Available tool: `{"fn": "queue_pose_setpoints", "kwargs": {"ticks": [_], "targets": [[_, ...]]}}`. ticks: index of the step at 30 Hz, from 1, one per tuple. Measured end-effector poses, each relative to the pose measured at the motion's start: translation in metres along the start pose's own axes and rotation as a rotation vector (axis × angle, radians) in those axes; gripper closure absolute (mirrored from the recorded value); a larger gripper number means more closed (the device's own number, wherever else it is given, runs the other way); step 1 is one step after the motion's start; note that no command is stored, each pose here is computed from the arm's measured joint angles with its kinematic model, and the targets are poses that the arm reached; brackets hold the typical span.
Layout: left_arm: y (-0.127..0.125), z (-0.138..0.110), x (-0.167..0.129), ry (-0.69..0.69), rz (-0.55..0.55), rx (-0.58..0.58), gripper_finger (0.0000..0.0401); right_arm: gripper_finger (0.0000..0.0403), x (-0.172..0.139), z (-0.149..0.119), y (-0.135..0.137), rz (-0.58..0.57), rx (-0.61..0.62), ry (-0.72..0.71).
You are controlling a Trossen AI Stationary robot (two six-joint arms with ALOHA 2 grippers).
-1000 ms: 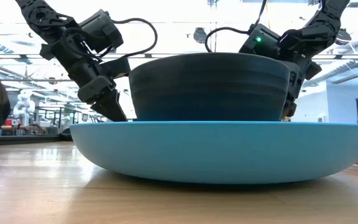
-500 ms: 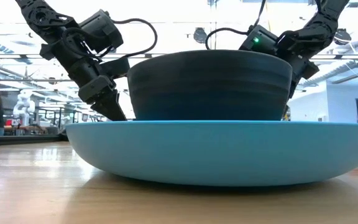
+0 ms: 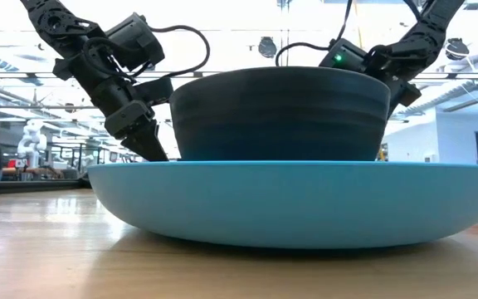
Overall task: Set table place
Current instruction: Put the blue spoon into the bowl
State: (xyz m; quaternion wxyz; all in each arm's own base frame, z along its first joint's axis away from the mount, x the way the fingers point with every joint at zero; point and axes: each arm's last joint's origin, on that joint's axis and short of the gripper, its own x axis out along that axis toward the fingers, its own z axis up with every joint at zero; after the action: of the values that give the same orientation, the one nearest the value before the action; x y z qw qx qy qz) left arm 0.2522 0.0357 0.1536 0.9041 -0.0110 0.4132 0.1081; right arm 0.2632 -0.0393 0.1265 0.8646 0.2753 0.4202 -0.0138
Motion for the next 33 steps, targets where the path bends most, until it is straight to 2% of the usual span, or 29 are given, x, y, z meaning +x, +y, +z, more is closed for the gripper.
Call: {"fn": "queue_pose_setpoints", "kwargs": {"ticks": [8,17,33], "targets": [[0.000,0.000,0.000,0.001,-0.001,-0.013,0.0222,0.0403,-0.008,0.005,-0.010,-0.035,0.007,-0.031],[0.000,0.000,0.000,0.001,-0.001,-0.012,0.0222,0.0403,-0.021,0.008,-0.008,-0.038,0.007,-0.044],[0.000,0.000,0.000,0.000,-0.001,-0.012,0.0222,0.0403,-0.021,0.007,-0.007,-0.039,-0.005,-0.041]]}}
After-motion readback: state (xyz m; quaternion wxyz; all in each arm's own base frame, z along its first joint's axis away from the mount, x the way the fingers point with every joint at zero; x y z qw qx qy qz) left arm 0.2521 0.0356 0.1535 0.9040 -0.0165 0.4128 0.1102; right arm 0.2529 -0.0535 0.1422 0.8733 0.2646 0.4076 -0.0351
